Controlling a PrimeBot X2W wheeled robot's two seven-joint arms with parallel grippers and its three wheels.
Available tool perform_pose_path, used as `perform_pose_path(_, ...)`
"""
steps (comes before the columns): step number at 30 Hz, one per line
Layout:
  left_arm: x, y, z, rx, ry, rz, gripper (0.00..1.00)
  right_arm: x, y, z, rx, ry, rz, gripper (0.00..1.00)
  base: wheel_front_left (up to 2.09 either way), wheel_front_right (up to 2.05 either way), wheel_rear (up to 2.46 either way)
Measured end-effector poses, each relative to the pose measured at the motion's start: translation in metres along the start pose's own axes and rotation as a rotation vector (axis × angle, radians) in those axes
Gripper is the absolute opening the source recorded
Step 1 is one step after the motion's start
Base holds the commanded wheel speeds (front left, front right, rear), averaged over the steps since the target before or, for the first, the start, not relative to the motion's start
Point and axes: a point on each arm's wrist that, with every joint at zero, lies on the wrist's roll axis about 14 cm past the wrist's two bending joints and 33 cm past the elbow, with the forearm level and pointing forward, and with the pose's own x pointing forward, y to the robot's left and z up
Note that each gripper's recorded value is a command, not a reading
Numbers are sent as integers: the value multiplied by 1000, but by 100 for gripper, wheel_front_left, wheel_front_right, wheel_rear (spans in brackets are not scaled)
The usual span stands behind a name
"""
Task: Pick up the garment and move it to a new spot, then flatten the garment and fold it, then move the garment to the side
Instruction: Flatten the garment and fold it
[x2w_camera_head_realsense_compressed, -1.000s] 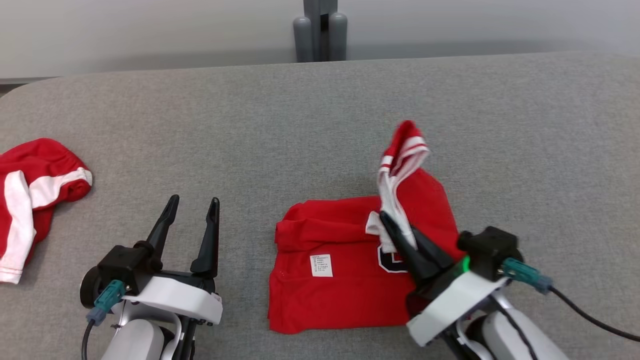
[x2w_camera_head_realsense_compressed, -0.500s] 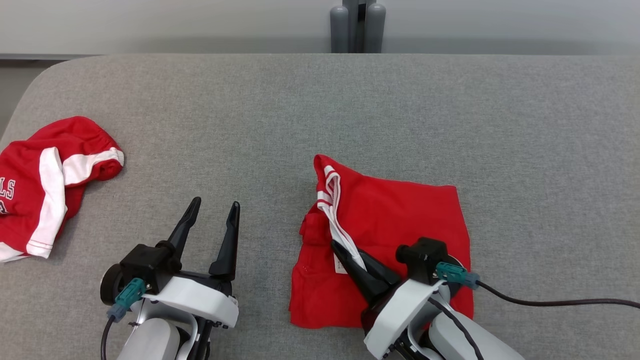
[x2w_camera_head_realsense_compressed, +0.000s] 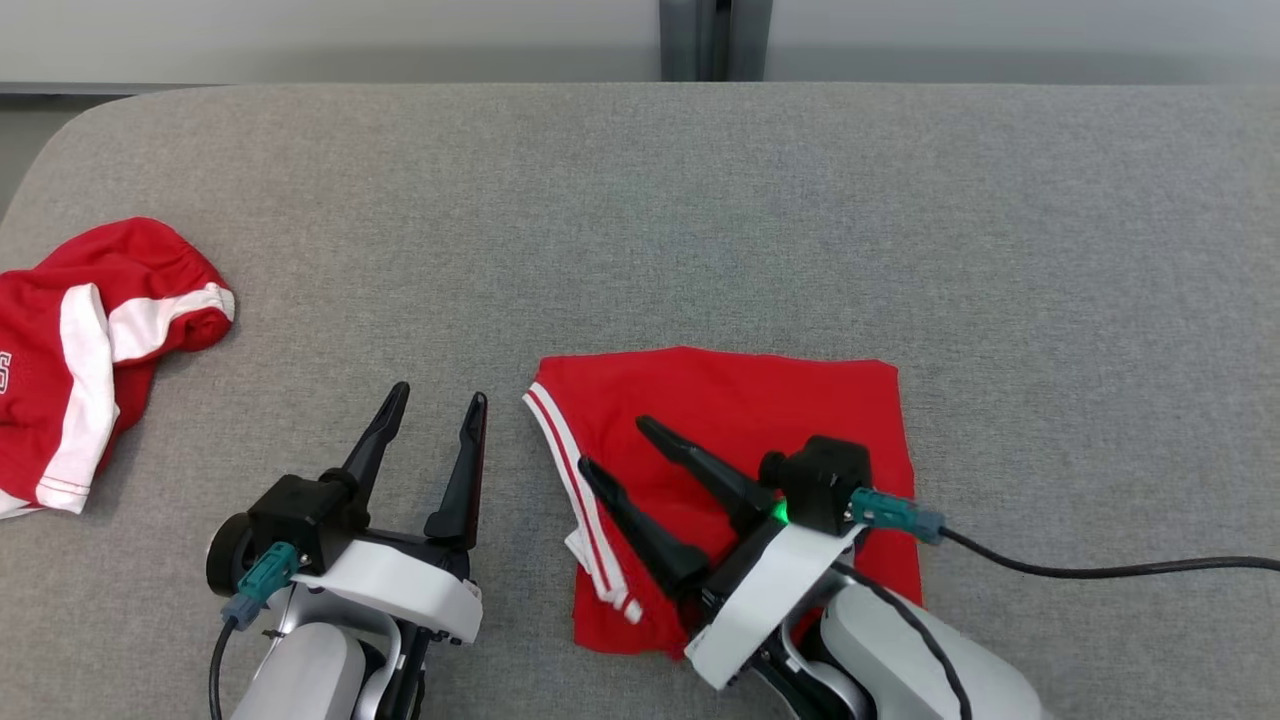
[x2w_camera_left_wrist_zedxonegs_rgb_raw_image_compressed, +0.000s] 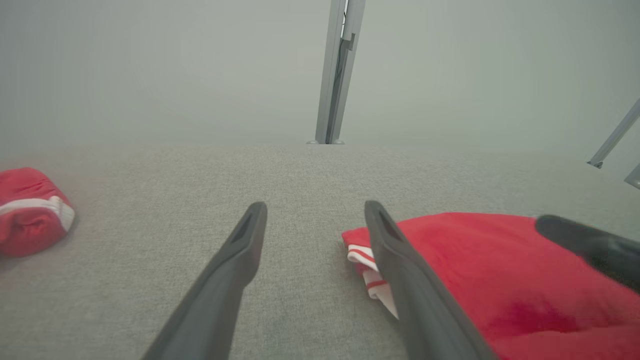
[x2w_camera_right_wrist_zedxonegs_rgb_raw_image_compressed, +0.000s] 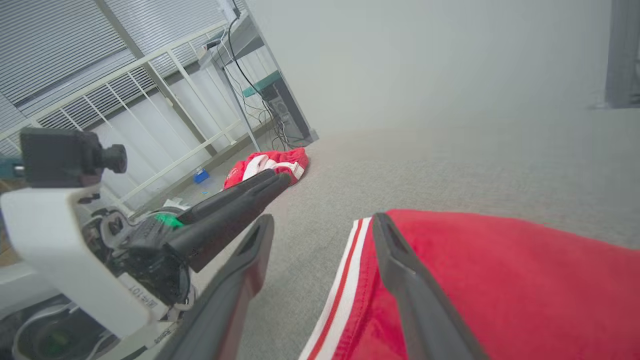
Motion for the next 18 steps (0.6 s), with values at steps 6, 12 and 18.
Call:
perform_pose_path(6,3,-2,2,6,-7,-8,100,-4,-15,59,-41,-184,-54,100,0,0,0)
perform_pose_path(12,6,-3,15,15,-45,-6,100,-42,-56,109,-142,-337,-209,100,0,0,0)
perform_pose_path(18,4,-2,28,34,-85,-3,100,-100,-102,128,-278,-365,-406,100,0,0,0)
